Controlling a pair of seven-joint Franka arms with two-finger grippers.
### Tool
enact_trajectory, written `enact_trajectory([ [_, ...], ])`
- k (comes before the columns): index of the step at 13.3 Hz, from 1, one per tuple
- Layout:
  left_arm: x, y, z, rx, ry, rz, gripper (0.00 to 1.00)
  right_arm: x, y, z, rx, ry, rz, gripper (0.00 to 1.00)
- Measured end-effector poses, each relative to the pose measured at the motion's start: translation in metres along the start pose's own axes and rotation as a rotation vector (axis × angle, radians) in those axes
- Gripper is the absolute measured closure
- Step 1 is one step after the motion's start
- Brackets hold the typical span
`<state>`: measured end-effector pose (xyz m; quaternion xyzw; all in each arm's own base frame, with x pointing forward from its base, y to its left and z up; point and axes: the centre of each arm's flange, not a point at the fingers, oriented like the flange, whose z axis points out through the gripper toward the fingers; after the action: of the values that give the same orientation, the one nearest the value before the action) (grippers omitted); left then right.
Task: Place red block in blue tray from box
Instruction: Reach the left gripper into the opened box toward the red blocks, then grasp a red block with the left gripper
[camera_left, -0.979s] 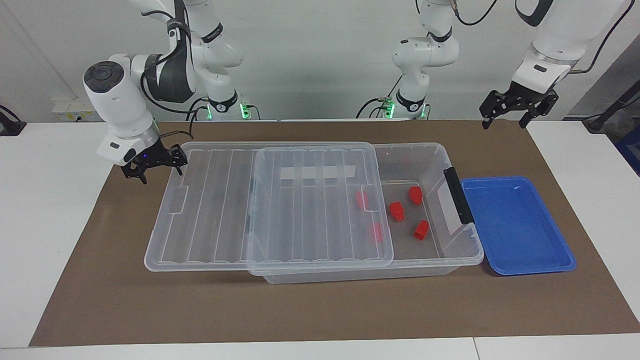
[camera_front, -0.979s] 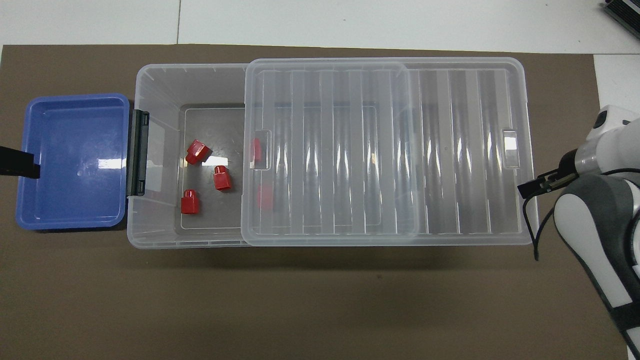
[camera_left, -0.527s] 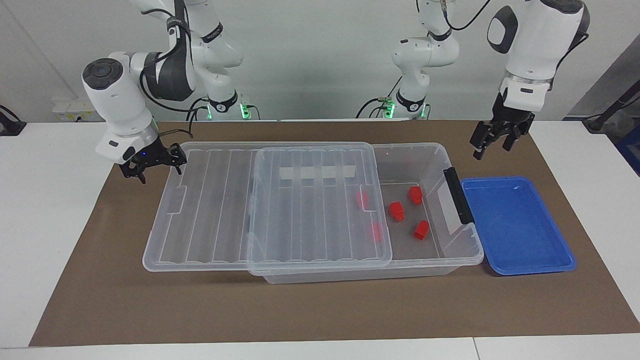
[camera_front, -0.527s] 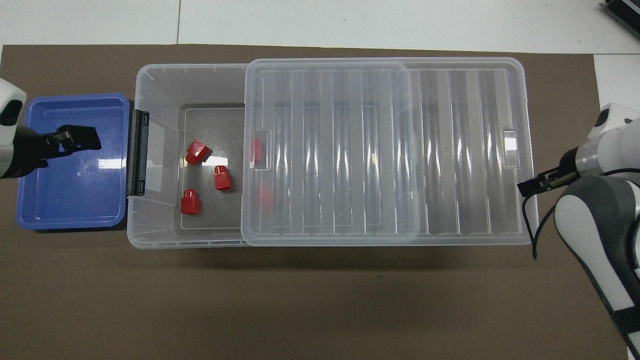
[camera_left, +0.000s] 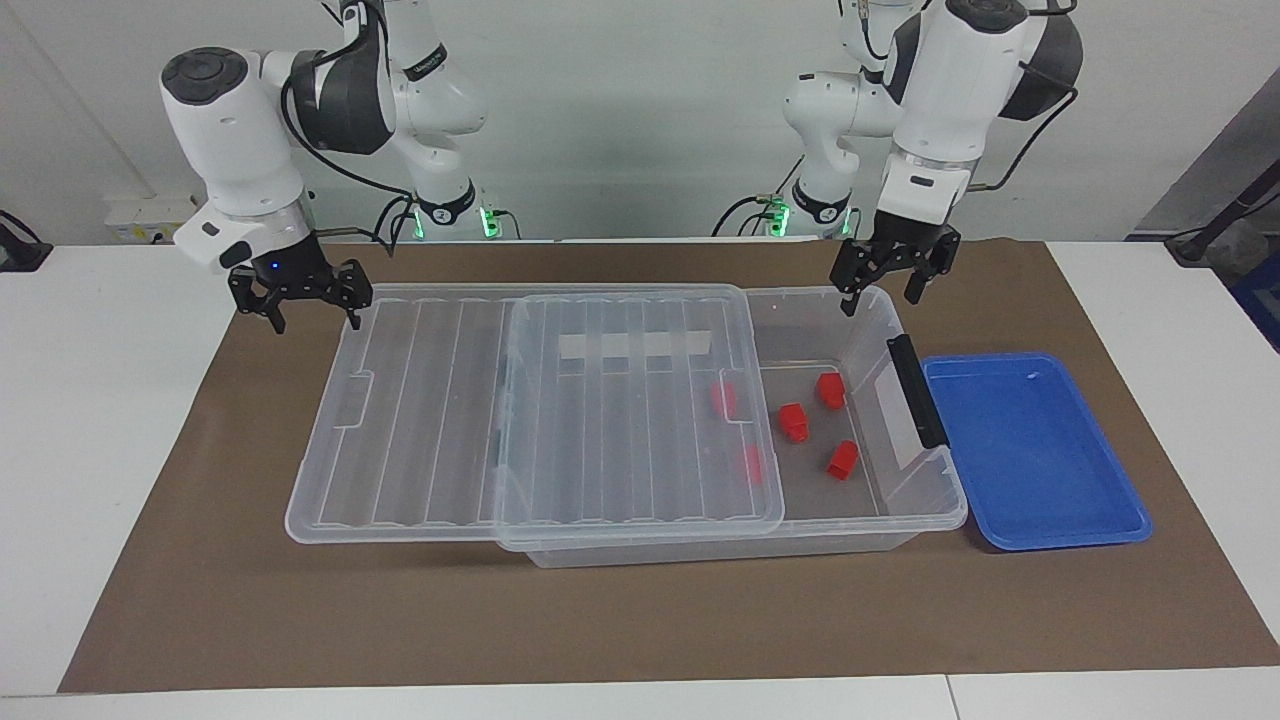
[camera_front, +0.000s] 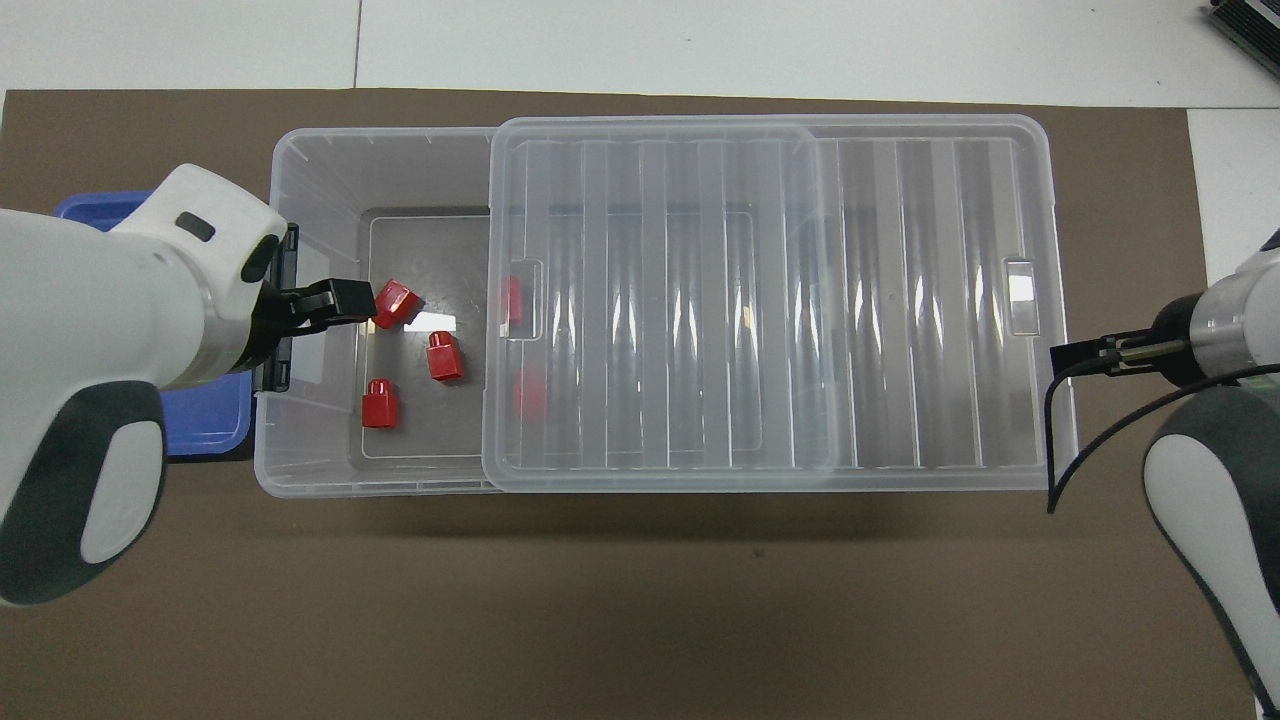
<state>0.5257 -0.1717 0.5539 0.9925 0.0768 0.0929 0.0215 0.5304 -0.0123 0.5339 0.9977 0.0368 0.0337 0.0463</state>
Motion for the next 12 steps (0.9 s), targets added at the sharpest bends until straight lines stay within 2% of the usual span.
enact_trajectory([
  [3, -0.017, 0.012, 0.070, -0.013, 0.002, 0.036, 0.00, 0.004, -0.020, -0.034, 0.018, 0.024, 0.097, 0.00],
  [5, -0.030, 0.020, 0.100, -0.013, -0.014, 0.060, 0.00, 0.010, -0.027, -0.054, 0.022, 0.023, 0.125, 0.00],
  [12, -0.020, 0.021, 0.152, -0.022, -0.014, 0.051, 0.00, 0.026, -0.019, -0.099, 0.041, -0.020, 0.148, 0.00],
])
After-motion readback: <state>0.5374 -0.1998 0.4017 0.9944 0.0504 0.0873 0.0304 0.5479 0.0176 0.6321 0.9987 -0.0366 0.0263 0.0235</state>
